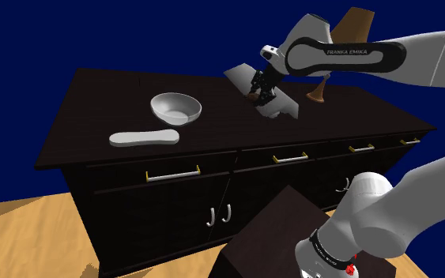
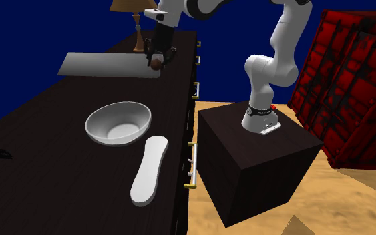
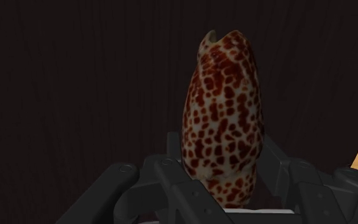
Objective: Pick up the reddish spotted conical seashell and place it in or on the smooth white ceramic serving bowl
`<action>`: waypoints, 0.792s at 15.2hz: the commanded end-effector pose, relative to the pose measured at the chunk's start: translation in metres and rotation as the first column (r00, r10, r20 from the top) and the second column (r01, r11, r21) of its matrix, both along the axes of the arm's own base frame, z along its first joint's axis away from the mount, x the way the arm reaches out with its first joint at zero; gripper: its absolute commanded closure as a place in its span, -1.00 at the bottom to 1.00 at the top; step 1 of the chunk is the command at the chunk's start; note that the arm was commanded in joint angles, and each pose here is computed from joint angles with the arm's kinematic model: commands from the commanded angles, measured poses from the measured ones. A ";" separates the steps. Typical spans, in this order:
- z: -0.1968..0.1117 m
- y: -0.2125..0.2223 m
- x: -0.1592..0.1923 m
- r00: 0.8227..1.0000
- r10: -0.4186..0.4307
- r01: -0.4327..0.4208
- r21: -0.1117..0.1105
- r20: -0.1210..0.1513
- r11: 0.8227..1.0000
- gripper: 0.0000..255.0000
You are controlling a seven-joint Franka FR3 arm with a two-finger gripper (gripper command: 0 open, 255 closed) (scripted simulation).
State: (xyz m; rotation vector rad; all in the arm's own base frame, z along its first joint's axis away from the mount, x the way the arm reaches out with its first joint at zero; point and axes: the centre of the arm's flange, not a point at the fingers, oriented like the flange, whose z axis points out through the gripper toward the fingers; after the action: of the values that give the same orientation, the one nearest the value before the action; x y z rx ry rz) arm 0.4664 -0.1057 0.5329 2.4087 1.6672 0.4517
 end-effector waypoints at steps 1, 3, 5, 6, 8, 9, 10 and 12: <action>0.011 0.000 0.001 1.000 0.000 0.000 0.000 0.000 1.000 1.00; 0.021 0.000 0.001 1.000 0.000 0.000 0.000 0.000 1.000 1.00; 0.032 0.000 0.001 1.000 0.000 0.000 0.000 0.000 1.000 1.00; 0.034 0.000 0.001 1.000 0.000 0.000 0.000 0.000 1.000 1.00; 0.035 0.022 0.015 1.000 0.000 0.000 0.000 0.000 1.000 1.00; 0.035 0.033 0.023 1.000 0.000 0.000 0.000 0.000 1.000 1.00; 0.035 0.044 0.030 1.000 0.000 0.000 0.000 0.000 1.000 1.00; 0.035 0.066 0.045 1.000 0.000 0.000 0.000 0.000 1.000 1.00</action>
State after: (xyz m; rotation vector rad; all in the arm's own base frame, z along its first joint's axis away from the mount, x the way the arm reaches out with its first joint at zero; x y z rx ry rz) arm 0.5026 -0.0497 0.5681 2.4084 1.6681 0.4505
